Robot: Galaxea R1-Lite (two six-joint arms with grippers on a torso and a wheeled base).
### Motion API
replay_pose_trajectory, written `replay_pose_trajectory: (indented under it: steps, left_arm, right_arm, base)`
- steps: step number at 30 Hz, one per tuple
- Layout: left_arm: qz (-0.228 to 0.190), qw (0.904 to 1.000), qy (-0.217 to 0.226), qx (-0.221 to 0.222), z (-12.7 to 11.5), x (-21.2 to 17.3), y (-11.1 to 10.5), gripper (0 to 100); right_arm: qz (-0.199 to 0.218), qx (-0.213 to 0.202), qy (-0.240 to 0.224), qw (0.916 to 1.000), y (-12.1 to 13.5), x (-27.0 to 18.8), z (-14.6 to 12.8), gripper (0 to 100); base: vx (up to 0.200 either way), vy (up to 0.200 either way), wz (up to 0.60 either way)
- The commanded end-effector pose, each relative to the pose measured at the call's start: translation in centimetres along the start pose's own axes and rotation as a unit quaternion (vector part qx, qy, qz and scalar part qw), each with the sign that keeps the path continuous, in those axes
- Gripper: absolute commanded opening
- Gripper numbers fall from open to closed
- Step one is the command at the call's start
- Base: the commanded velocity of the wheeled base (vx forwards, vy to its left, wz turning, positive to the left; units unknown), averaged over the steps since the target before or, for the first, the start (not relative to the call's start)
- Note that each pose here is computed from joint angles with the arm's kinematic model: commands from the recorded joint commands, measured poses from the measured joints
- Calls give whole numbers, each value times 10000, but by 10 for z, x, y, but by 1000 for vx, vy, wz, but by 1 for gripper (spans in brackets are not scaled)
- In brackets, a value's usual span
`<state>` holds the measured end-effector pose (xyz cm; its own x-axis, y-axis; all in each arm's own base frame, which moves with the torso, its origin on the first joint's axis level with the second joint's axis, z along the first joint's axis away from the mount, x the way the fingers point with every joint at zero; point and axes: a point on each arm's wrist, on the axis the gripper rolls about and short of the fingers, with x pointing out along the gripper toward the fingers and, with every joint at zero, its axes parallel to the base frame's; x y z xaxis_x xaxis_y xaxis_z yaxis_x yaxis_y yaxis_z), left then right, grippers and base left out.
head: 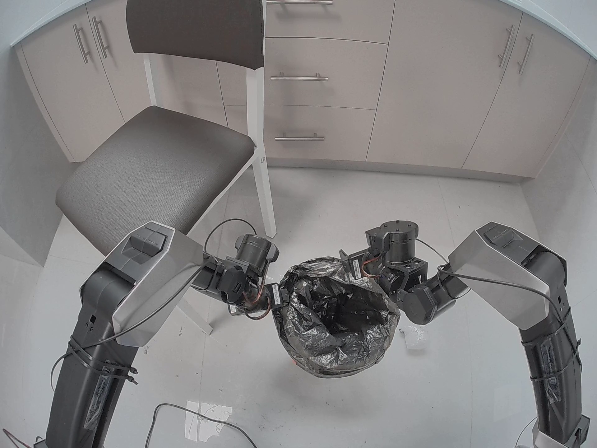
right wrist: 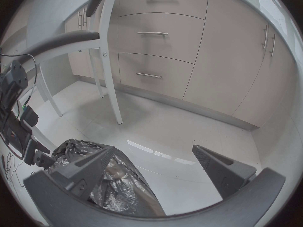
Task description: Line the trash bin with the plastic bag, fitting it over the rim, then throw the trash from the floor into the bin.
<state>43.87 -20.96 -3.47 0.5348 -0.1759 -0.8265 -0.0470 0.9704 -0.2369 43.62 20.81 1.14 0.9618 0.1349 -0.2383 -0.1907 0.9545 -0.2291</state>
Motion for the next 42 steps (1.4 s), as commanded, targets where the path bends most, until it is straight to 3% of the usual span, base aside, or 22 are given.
replay_pose_trajectory:
  steps: [1, 5, 6, 8, 9, 10, 17, 25, 29, 35, 42]
  left_arm:
    - [-58, 9999, -78, -110, 4, -11, 0, 100]
    - [-102, 9996, -196, -189, 2, -13, 1, 100]
    - [-298, 9968, -660, -334, -1, -15, 2, 100]
    - [-497, 9920, -1083, -415, -1, -14, 3, 100]
    - [-497, 9920, -1083, -415, -1, -14, 3, 100]
    - [-681, 9865, -1431, -424, 0, -11, 3, 100]
    - [-390, 9835, -1711, -428, 1, -1, 3, 100]
    - [-324, 9857, -1622, -323, -1, 1, 4, 100]
    - [22, 9934, -1148, 86, -4, 11, 5, 100]
    - [436, 9979, -423, 219, -1, 18, 2, 100]
    - [496, 9982, -325, 99, 2, 16, 1, 100]
  right_arm:
    - [94, -11, -67, 9999, 6, -10, 10, 100]
    - [111, -7, -101, 9999, 8, -11, 10, 100]
    - [132, -22, -159, 9998, 11, -14, 7, 100]
    - [138, -21, -168, 9998, 11, -15, 8, 100]
    - [138, -21, -168, 9998, 11, -15, 8, 100]
    - [150, -18, -185, 9997, 11, -16, 9, 100]
    - [165, 11, -246, 9996, 11, -16, 11, 100]
    - [163, 13, -253, 9995, 11, -16, 11, 100]
    - [165, 18, -245, 9996, 11, -16, 10, 100]
    - [167, -10, -179, 9997, 11, -15, 6, 100]
    - [227, -103, 2, 9997, 11, -19, -2, 100]
  base:
    - [0, 0, 0]
    - [0, 0, 0]
    - [0, 0, 0]
    - [0, 0, 0]
    - [0, 0, 0]
    - [0, 0, 0]
    - [0, 0, 0]
    - [0, 0, 0]
    - [0, 0, 0]
    - [0, 0, 0]
    - [0, 0, 0]
